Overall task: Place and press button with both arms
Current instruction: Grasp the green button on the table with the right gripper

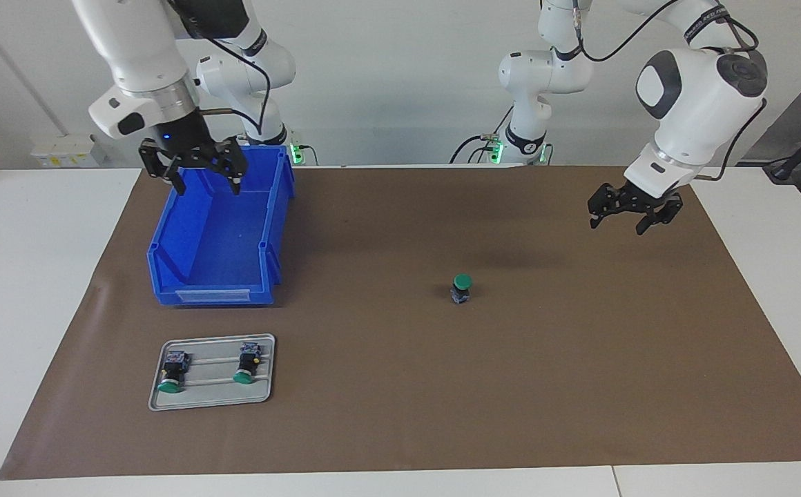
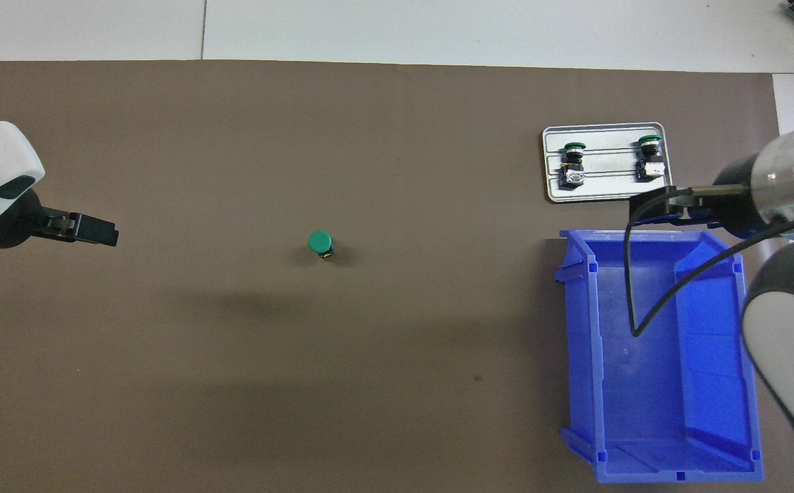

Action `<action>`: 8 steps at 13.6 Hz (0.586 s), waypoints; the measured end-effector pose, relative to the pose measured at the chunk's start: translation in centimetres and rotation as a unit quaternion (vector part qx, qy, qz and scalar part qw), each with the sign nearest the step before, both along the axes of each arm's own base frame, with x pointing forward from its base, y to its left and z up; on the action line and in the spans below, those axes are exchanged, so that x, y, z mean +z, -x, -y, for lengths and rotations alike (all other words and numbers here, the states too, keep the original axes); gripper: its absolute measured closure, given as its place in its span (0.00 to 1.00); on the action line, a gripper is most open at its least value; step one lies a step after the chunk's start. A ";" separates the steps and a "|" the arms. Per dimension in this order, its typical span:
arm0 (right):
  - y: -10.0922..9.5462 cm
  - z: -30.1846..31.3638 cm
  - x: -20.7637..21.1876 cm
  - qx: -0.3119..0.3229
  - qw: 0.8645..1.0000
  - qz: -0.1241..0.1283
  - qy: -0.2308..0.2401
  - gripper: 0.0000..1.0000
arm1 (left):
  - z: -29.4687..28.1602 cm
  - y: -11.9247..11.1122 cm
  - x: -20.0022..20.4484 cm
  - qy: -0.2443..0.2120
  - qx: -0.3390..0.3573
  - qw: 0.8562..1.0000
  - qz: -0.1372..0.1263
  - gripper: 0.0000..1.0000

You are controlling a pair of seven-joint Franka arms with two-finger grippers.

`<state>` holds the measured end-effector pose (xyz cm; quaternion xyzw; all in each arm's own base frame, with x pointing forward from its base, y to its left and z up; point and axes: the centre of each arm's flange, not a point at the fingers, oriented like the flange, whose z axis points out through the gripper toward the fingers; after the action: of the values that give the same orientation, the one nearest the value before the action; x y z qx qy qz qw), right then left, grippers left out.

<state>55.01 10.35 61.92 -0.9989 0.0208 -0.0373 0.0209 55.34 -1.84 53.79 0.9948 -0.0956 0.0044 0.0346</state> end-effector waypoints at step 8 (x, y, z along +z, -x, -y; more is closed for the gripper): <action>-0.5 -24.9 -10.4 0.060 0.992 0.082 -0.071 0.01 | 0.1 0.1 9.8 0.000 -0.004 1.000 0.003 0.00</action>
<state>55.51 35.20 51.50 -0.9879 -0.0380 -0.1166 0.0951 55.28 -1.90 63.57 0.9944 -0.0994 0.0069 0.0340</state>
